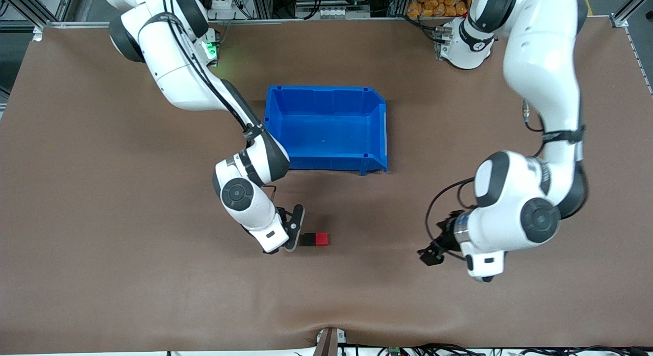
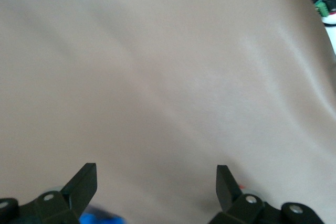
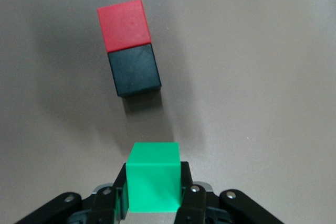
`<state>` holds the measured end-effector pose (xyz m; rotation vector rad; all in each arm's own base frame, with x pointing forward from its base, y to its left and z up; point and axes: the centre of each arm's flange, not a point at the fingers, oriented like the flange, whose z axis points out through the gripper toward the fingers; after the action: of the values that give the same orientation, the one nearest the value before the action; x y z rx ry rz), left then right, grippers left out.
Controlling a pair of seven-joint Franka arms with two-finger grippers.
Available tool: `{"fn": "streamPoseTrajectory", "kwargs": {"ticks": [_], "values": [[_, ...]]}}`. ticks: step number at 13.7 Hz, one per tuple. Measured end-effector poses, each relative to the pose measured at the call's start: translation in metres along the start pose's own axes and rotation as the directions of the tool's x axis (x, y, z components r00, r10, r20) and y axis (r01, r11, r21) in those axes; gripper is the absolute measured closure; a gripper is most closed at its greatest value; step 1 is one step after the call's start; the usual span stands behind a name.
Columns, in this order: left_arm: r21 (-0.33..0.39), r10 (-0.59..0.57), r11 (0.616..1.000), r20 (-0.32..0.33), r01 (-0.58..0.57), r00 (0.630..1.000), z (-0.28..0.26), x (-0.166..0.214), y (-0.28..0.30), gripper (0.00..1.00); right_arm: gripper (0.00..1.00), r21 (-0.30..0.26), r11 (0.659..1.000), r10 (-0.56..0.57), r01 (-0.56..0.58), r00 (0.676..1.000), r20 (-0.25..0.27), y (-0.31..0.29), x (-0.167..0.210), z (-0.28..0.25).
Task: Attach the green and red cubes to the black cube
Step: 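Press the green cube against the black cube while the left gripper withdraws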
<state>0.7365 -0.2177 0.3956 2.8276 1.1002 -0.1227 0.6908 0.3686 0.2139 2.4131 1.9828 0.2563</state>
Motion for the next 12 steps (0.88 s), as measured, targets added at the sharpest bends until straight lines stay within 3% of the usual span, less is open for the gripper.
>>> {"fn": "streamPoseTrajectory", "kwargs": {"ticks": [2,4,8,12], "values": [[0.029,0.12,0.993,-0.053,-0.119,0.991,-0.043,0.009,-0.018,0.0,0.61,-0.012,1.0,-0.01,0.01,1.0,0.004,-0.003,0.008,0.001],[0.014,0.235,0.972,-0.09,-0.234,0.968,-0.09,0.029,-0.043,0.0,0.61,-0.017,1.0,-0.015,0.015,1.0,0.003,-0.005,0.012,0.005],[0.031,0.388,0.922,-0.098,-0.387,0.917,-0.177,0.043,-0.1,0.0,0.61,-0.017,1.0,0.01,-0.01,1.0,0.003,-0.008,0.016,0.016],[0.044,0.539,0.841,-0.163,-0.54,0.826,-0.275,0.041,-0.168,0.0,0.61,-0.019,1.0,0.021,-0.021,1.0,-0.001,-0.013,0.023,0.023]]}}
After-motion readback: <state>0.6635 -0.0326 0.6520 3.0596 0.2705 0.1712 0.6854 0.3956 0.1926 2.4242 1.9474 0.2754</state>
